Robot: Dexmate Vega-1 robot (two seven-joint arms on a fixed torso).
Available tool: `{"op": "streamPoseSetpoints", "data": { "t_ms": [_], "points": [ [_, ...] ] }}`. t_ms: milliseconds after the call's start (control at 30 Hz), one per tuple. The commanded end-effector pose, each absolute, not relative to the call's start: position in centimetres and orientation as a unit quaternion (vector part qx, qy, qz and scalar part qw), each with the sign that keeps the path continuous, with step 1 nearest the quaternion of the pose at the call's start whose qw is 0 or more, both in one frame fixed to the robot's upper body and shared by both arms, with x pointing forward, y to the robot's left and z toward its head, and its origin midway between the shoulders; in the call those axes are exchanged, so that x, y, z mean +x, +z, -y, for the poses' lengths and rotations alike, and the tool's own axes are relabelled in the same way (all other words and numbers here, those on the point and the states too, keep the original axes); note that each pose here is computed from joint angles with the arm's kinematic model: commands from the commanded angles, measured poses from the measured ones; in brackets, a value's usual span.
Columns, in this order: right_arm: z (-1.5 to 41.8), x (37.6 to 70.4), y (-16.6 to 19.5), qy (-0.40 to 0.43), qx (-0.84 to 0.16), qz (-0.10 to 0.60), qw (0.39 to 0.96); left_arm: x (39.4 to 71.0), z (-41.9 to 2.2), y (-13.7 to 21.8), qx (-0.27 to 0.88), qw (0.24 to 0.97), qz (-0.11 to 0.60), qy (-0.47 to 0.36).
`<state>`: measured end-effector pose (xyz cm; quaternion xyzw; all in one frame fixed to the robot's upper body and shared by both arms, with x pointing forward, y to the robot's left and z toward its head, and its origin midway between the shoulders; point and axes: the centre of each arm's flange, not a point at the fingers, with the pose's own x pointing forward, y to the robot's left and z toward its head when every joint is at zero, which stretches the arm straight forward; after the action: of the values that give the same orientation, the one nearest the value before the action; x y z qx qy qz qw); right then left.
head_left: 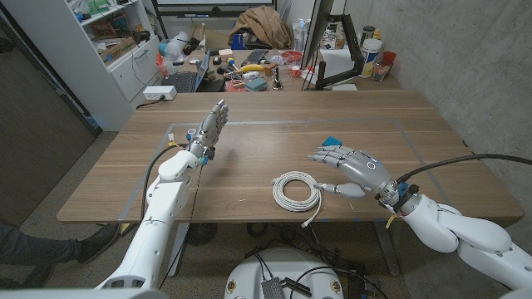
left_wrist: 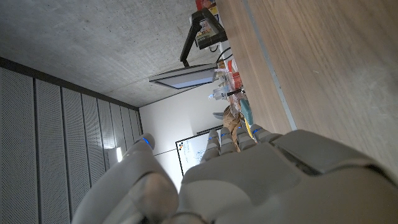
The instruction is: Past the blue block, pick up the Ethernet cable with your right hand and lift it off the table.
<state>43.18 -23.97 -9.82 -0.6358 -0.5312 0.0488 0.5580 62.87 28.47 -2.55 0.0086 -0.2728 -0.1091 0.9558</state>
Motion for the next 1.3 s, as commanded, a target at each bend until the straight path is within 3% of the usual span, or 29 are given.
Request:
{"op": "streamPoseSetpoints", "data": {
  "t_ms": [33, 1300],
  "points": [
    [23.7, 43.3, -10.2, 0.052, -0.658, 0.518, 0.544, 63.4, -28.5, -2.4, 0.007, 0.956, 0.272, -0.113],
    [23.5, 43.3, -12.9, 0.078, -0.693, 0.477, 0.535, 64.0, -27.2, -2.7, 0.012, 0.957, 0.263, -0.123]
  ]
}}
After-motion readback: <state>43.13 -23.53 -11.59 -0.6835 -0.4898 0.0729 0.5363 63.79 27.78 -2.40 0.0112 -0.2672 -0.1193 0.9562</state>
